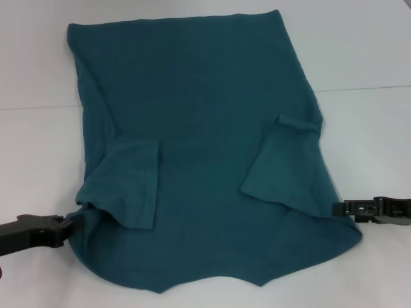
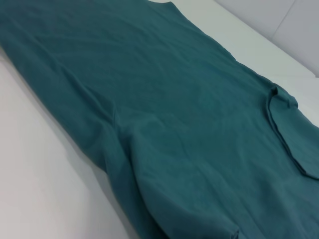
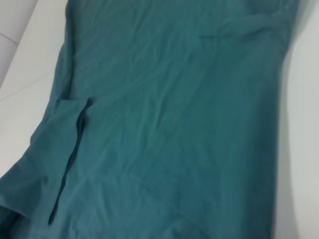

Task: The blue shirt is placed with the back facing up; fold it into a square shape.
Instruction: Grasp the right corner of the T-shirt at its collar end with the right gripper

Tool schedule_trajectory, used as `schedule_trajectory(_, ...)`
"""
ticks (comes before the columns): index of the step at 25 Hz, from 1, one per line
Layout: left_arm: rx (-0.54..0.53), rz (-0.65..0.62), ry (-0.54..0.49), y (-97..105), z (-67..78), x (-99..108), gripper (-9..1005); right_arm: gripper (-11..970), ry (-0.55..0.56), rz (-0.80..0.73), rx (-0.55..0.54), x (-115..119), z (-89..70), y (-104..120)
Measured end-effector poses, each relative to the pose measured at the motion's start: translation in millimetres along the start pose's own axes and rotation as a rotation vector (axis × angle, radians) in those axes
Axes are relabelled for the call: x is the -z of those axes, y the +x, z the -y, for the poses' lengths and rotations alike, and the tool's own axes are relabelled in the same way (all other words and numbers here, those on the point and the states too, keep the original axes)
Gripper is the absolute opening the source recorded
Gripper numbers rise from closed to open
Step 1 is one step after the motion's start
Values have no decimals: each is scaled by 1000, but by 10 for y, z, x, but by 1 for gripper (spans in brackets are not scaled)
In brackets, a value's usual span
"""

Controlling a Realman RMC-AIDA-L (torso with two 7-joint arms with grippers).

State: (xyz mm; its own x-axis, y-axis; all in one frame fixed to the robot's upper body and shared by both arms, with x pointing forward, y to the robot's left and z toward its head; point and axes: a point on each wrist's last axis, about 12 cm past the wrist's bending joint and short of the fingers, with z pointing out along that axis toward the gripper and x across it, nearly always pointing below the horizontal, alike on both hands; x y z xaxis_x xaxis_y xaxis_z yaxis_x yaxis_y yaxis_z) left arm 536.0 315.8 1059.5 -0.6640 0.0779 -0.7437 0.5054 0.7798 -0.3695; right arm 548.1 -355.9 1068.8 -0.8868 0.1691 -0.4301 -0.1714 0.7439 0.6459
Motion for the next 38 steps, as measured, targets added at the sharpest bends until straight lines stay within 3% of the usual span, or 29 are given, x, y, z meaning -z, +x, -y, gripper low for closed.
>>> schedule_trajectory(22,-1,5,3,-23,8,-13,32,897,-4,-20,-9,1,22,86)
schedule_trajectory(38,-5,6,6,-42,12,-23,31,897,-93,-56,17,-47,-107,135)
